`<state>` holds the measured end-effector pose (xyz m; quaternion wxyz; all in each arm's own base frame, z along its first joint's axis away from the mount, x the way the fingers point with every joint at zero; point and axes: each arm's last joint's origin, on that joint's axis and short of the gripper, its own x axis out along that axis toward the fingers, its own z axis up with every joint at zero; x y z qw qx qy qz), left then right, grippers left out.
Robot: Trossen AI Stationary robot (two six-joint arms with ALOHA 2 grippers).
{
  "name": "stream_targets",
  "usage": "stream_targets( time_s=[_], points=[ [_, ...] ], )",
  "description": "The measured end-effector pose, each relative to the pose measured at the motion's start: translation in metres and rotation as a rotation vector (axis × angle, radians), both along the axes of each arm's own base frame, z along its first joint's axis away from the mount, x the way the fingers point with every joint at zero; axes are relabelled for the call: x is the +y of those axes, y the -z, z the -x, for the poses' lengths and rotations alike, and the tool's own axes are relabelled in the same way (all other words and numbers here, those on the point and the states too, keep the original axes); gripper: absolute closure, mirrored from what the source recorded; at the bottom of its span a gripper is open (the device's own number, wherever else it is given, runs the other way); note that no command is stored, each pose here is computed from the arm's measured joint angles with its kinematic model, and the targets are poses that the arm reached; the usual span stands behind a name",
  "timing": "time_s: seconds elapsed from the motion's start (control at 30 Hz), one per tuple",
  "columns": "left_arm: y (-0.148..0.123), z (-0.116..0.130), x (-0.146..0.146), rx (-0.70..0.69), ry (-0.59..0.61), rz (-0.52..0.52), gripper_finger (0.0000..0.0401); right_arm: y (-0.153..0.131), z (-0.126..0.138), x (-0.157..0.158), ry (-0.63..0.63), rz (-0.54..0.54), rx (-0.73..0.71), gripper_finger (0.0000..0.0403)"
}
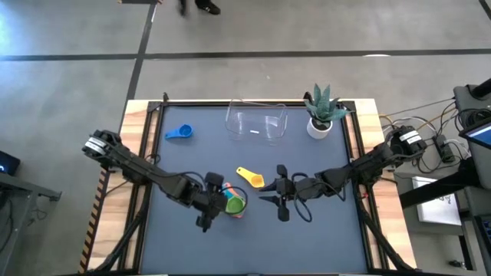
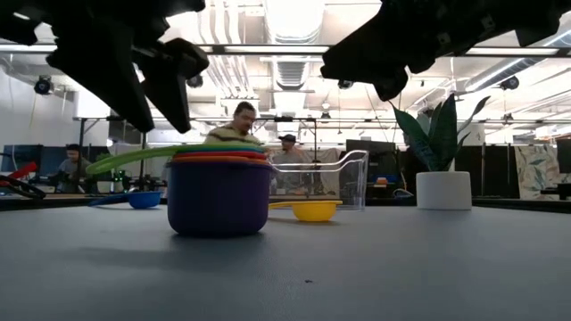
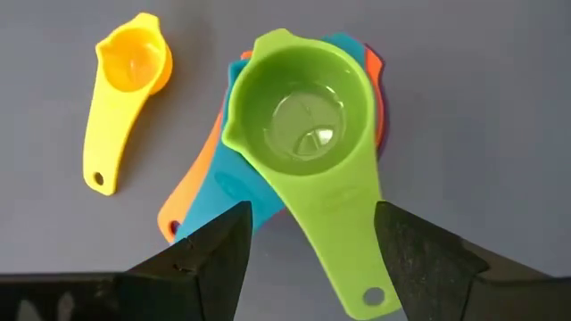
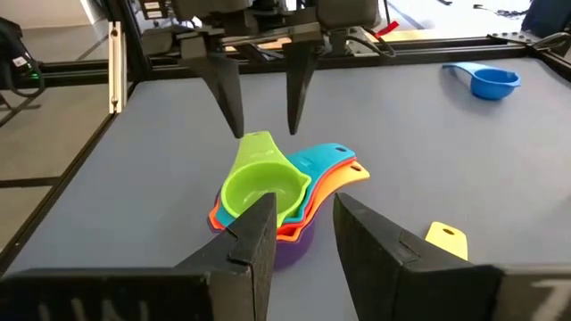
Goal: Nest measuring cups in basket
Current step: Stack the green measuring cup on top of the light blue measuring cup
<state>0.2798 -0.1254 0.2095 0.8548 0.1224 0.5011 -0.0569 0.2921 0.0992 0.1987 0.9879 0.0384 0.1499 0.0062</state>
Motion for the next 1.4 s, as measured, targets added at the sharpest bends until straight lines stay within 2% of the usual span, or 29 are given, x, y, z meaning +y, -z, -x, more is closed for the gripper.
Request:
stream_targets(
  time_s=[0.2, 0.43, 0.7, 0.9, 1.1, 1.4],
  points=[
    [0.003, 0.004, -0.004, 0.006, -0.067, 0.043, 0.0181, 0.000, 0.000, 0.000, 0.000, 0.000, 0.001, 0.0300],
    [0.009, 0.008, -0.010, 0.002, -0.075, 0.062, 0.0181, 0.000, 0.000, 0.000, 0.000, 0.000, 0.001, 0.0300],
    [0.014, 0.010, -0.006, -0.016, -0.116, 0.010, 0.0181, 0.000, 0.000, 0.000, 0.001, -0.001, 0.001, 0.0300],
    [0.014, 0.010, -0.006, -0.016, -0.100, -0.001, 0.0181, 0.000, 0.000, 0.000, 0.001, -0.001, 0.001, 0.0300],
    [0.013, 0.008, -0.012, -0.037, -0.070, 0.065, 0.0181, 0.000, 0.000, 0.000, 0.001, 0.000, 0.001, 0.0300],
    [0.026, 0.005, -0.014, 0.005, -0.084, 0.047, 0.0181, 0.000, 0.000, 0.000, 0.001, 0.000, 0.001, 0.0300]
  ],
)
